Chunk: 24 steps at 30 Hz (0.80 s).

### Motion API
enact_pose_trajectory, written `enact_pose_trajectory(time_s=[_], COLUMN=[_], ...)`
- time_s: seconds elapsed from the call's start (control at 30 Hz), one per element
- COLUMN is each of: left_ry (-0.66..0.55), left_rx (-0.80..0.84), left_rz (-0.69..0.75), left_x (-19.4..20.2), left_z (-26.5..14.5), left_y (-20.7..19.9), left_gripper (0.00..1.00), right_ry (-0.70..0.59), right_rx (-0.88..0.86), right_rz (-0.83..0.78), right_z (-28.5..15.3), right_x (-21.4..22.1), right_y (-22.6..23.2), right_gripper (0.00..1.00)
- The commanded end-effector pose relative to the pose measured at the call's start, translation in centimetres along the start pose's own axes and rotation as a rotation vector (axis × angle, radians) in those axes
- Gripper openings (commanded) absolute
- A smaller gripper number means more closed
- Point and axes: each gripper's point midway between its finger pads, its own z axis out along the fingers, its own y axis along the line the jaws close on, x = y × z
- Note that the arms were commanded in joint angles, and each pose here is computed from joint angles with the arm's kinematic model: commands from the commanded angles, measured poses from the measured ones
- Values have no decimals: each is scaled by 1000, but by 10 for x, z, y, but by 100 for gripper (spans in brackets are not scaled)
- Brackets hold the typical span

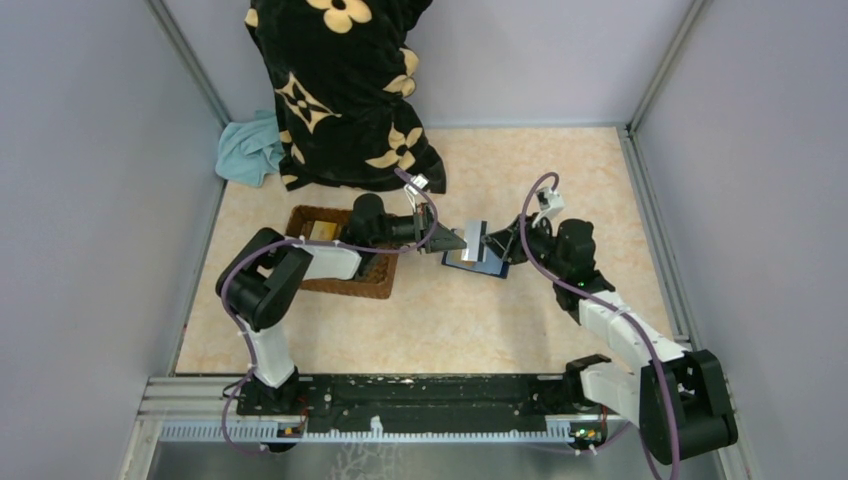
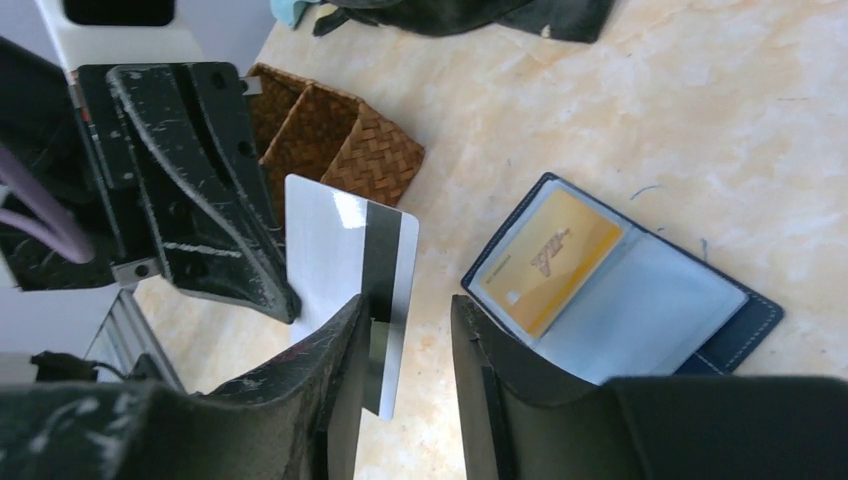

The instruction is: Take the credit cards out of the card holder

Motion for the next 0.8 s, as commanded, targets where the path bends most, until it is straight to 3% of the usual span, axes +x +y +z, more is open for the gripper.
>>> enact_pose_trajectory(time_s=[0.0, 0.2, 0.4, 0.63, 0.77], left_ry=[-5, -10, -15, 0, -13], left_rx=[94, 63, 40, -12, -41], left_rz=[31, 32, 34, 60, 79], left_x=[-2, -3, -6, -5, -8], left_z=[-3, 0, 2, 0, -2], left_y=[-16, -7, -2, 4, 5], left_gripper=[0, 0, 0, 0, 24], right_ry=[-44, -45, -45, -30, -28], right_rx=[-112, -168, -153, -166, -170], right_rz=[-47, -43, -43, -61, -71], right_z=[-2, -11, -14, -12, -14], right_x=[-22, -18, -16, -17, -18], right_y=[27, 39, 37, 40, 42], right_gripper=[33, 27, 0, 0, 0])
